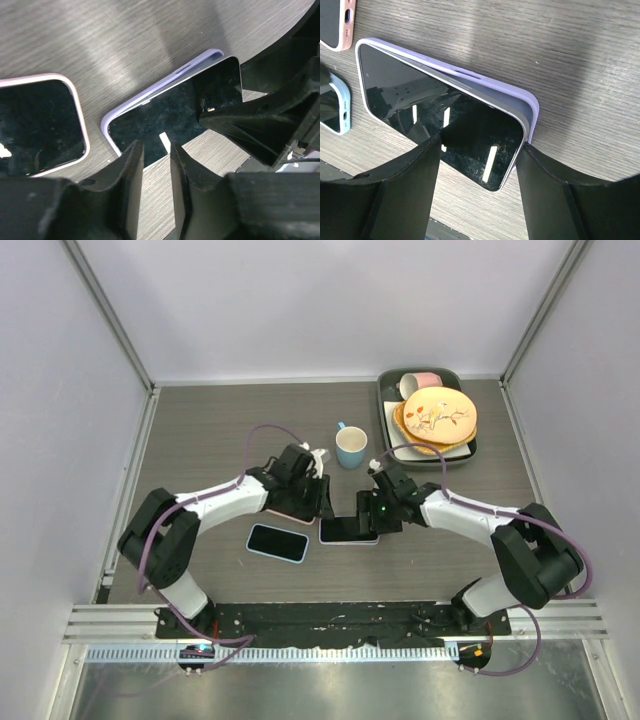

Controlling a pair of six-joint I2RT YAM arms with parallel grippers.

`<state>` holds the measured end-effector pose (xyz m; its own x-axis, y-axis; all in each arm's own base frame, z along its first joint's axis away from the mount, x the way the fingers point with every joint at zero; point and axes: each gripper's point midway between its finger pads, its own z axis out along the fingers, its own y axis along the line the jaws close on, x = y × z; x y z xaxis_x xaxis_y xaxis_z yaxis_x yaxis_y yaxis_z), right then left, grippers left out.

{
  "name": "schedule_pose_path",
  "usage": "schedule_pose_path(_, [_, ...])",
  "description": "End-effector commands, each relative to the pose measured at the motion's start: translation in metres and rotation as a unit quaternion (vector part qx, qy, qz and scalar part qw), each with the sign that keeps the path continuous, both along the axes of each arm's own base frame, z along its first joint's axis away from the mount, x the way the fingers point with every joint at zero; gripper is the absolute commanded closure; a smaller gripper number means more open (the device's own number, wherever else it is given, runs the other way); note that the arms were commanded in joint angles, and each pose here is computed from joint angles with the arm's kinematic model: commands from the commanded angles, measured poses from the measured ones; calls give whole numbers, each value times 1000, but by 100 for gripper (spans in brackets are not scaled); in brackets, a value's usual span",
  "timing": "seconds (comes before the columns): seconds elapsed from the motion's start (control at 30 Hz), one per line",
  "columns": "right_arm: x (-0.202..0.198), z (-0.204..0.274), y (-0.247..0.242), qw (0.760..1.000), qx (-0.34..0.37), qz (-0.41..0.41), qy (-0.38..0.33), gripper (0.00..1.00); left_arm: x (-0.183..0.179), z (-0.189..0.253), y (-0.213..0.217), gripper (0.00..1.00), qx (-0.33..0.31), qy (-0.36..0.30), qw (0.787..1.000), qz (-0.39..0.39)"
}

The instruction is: Put the phone into the phone case

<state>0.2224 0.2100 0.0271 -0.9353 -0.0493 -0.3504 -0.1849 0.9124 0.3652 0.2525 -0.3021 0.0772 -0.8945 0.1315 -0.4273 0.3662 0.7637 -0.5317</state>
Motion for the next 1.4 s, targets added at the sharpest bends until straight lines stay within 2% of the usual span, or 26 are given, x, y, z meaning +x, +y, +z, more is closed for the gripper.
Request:
schedule_pose_path(0.0, [-12,-12,-32,995,-96,11,1,34,-4,-3,-17,72,10,-3,1000,-21])
schedule_pose_path(0.33, [-9,5,-19,998,-60,25,-20,28,-26,-45,-21,92,33,43,998,-32])
schedule_pose_path(0.77, [-3,39,0,998,-4,40,-50,22,-32,-65,-3,97,74,53,996,-19])
schedule_pose_path(1.1, [6,81,9,993,45,37,-101,14,-36,-75,3,99,89,62,994,-16])
schedule_pose_path(1.37, [17,95,-12,987,136,-8,-87,12,-34,-71,3,99,90,53,994,-16])
